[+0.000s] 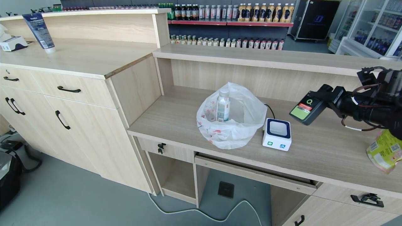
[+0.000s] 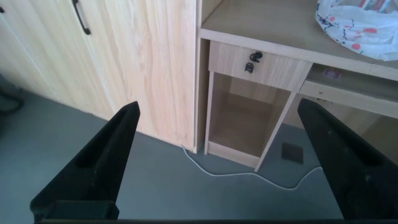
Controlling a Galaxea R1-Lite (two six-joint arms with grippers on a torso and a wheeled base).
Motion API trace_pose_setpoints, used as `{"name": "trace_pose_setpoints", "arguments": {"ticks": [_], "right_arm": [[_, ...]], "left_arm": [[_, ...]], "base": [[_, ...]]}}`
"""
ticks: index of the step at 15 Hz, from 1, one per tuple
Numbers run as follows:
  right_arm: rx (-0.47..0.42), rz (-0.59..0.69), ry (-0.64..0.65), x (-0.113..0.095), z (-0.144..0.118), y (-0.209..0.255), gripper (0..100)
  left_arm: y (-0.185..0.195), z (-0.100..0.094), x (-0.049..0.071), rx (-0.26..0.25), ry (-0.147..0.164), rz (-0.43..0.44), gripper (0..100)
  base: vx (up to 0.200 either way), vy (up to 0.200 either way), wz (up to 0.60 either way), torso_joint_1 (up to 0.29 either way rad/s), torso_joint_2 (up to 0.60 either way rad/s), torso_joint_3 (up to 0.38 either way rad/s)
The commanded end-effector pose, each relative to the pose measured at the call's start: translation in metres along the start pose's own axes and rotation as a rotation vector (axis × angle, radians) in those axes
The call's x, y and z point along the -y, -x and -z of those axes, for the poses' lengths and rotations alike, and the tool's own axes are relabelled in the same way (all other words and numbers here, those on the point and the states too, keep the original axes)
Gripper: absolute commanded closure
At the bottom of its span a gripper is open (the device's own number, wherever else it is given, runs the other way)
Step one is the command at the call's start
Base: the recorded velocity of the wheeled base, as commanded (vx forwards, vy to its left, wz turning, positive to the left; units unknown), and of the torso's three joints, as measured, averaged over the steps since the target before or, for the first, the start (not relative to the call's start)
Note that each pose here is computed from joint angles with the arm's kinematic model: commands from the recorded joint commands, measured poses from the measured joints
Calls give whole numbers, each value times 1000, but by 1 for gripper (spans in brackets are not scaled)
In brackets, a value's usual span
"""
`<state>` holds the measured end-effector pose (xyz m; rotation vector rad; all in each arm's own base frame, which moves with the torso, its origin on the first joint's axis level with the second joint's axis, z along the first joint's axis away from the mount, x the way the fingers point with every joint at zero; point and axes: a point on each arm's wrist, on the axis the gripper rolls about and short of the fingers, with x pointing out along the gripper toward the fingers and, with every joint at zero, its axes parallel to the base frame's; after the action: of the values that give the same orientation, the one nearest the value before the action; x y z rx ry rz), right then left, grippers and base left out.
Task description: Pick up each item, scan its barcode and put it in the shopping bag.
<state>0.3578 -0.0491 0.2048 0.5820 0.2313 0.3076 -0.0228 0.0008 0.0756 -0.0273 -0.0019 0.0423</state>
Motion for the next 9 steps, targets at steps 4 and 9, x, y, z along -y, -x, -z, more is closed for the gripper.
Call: {"name": "trace_pose_setpoints", "arguments": {"ticks": [4, 9], "right_arm": [[-26, 6, -14, 4, 8, -5, 100], [-51, 10, -25, 9, 16, -11, 100]], "left_arm": [[0, 0, 0, 0, 0, -1, 0], [0, 0, 0, 0, 0, -1, 0]], "base": [[0, 0, 0, 0, 0, 0], [0, 0, 0, 0, 0, 0]]}}
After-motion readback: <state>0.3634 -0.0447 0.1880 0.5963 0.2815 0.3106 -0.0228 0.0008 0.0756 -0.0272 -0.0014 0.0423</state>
